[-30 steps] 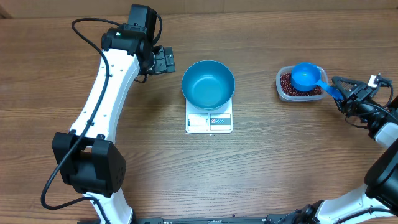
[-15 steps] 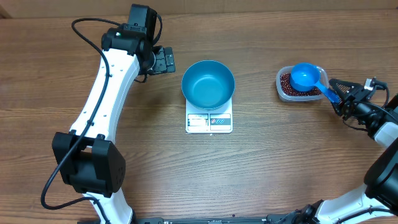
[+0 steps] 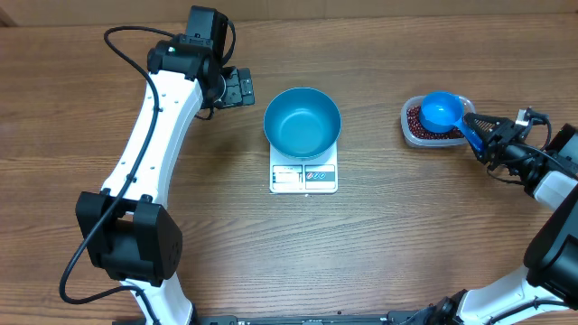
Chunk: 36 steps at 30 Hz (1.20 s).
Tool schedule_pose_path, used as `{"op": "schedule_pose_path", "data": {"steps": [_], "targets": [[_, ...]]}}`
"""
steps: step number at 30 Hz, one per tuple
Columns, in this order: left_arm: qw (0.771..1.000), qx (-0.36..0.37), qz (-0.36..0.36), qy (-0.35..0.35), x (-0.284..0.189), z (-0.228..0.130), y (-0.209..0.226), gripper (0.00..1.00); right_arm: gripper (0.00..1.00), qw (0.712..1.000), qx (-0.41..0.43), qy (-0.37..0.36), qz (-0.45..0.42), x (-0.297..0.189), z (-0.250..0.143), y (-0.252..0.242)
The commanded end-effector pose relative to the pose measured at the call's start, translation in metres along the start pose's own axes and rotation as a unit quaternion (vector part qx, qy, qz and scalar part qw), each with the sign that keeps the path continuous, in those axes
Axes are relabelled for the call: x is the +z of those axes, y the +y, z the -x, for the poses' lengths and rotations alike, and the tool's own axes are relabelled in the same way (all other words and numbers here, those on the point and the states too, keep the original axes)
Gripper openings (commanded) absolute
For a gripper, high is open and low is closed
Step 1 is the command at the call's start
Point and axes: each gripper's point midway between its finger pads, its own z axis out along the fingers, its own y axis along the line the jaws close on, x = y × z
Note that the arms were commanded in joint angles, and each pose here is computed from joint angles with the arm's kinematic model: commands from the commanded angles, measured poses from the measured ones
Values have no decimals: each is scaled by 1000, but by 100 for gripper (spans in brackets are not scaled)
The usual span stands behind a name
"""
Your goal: Scoop item into bowl and weigh 150g on scale
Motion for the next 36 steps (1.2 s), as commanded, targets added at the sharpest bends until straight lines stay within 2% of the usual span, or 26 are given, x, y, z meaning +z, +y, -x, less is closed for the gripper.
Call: {"op": "schedule_pose_path", "data": {"steps": [1, 4, 18, 24, 34, 36], "targets": [[1000, 4, -3, -5, -3, 4, 0, 100, 41, 1000, 19, -1, 1, 0, 1, 1], [1000, 4, -3, -5, -3, 4, 0, 100, 37, 999, 37, 5, 6, 0, -1, 3], [1000, 4, -3, -5, -3, 4, 0, 100, 40, 997, 70, 17, 1, 0, -9, -2], [1000, 4, -3, -5, -3, 4, 0, 99, 37, 998, 68, 17, 1, 0, -9, -2], [1000, 4, -3, -5, -3, 4, 0, 100, 18, 997, 73, 19, 0, 0, -11, -3], [1000, 4, -3, -5, -3, 4, 0, 100, 17, 997, 71, 20, -1, 0, -11, -4]]}}
